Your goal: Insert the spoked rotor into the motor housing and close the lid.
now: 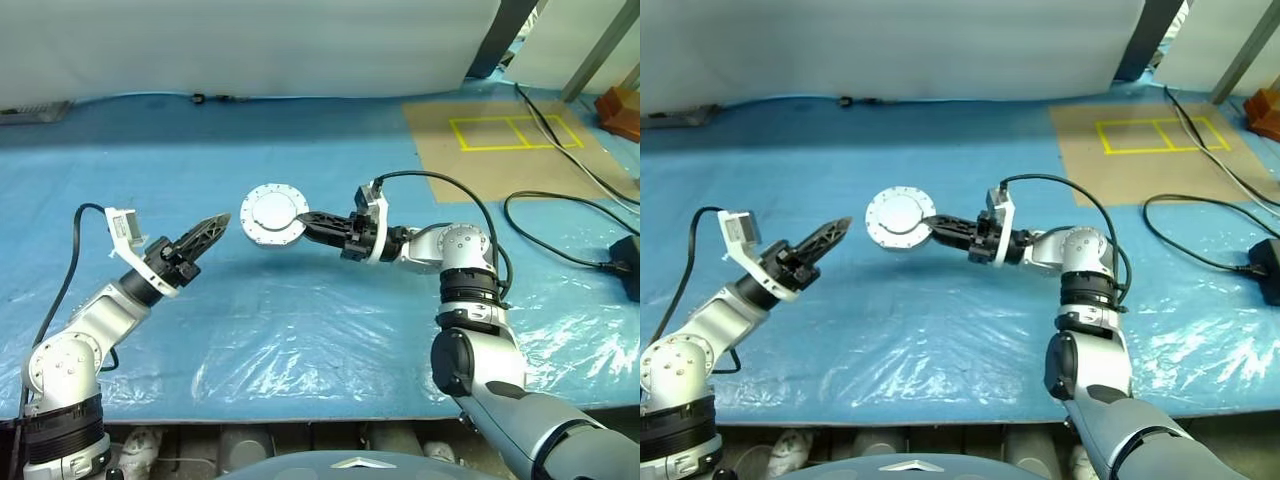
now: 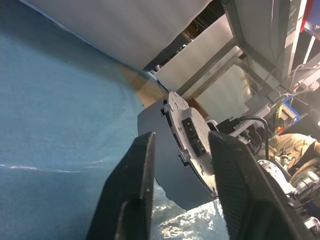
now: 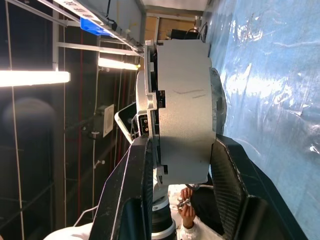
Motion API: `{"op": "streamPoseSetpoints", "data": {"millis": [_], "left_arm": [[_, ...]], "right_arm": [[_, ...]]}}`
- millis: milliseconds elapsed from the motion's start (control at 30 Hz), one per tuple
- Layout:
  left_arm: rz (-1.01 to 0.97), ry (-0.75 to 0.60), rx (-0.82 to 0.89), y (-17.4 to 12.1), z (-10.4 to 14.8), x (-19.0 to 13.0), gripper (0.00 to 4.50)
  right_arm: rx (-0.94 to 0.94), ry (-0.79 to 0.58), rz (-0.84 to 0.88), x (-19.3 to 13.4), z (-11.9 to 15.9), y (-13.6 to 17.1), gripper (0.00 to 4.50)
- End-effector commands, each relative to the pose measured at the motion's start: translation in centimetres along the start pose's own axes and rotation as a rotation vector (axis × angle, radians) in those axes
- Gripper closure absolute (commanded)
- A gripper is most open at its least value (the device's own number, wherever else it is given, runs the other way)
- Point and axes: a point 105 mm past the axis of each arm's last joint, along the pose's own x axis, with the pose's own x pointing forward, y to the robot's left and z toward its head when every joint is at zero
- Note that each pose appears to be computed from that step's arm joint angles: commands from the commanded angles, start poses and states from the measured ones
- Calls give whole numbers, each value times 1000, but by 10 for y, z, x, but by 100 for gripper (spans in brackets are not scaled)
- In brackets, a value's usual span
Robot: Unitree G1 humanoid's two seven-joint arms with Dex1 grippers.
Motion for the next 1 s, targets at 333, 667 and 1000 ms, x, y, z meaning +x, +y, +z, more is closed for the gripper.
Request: {"op": "streamPoseSetpoints", "data": {"millis": [333, 667, 1000], "left_arm": [[-57, 19, -66, -10, -13, 19, 2], [-133, 29, -151, -15, -25, 45, 2], [-121, 9, -168, -14, -29, 58, 2]], "right_arm": [[-107, 24, 134, 10, 7, 42, 324], [-109, 39, 115, 11, 2, 39, 324], [-104, 31, 86, 9, 2, 34, 324]]}}
